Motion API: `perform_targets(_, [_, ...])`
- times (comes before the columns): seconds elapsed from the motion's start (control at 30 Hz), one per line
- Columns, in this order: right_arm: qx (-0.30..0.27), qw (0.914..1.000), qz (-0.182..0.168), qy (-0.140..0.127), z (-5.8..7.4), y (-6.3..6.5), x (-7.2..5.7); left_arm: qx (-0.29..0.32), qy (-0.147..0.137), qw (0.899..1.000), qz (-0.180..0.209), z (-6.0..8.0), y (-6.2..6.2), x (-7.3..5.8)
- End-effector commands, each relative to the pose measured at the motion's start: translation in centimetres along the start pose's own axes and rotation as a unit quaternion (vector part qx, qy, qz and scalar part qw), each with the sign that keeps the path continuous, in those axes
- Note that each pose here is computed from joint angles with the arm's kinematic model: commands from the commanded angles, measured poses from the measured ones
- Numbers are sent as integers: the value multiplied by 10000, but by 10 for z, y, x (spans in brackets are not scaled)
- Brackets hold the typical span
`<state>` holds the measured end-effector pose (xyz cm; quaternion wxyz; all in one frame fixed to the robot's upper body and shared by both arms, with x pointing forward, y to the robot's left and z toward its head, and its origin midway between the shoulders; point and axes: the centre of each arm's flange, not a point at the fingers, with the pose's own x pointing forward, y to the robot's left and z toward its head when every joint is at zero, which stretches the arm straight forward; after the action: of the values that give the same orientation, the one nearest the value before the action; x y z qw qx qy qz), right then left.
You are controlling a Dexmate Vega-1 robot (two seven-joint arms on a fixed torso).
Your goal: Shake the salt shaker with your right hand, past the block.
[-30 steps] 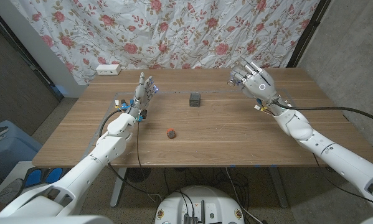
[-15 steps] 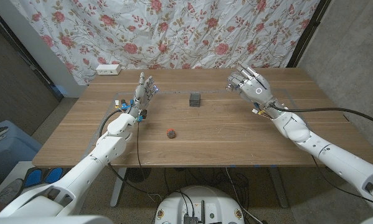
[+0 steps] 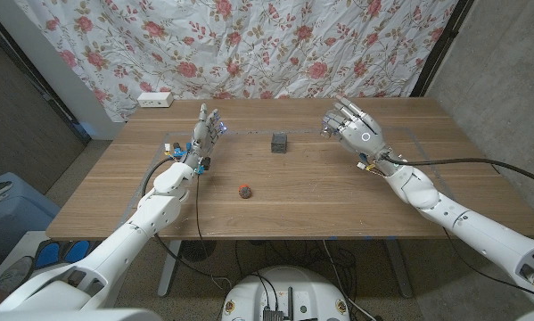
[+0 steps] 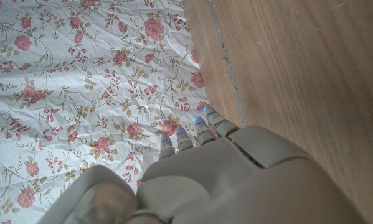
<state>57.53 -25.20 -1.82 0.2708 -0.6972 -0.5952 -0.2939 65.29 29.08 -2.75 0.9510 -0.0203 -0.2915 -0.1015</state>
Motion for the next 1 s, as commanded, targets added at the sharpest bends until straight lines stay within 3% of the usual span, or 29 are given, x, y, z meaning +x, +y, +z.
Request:
perform_targets(0.03, [211, 9996, 130, 141, 16, 1, -11, -1, -3, 10000, 0, 0, 0, 0])
perform_targets(0.4, [334, 9988, 185, 305, 23, 2, -14, -2, -4, 10000, 0, 0, 0, 0])
perform_targets(1.0, [27, 9970, 17, 770, -1, 2, 5, -2, -4, 10000, 0, 0, 0, 0])
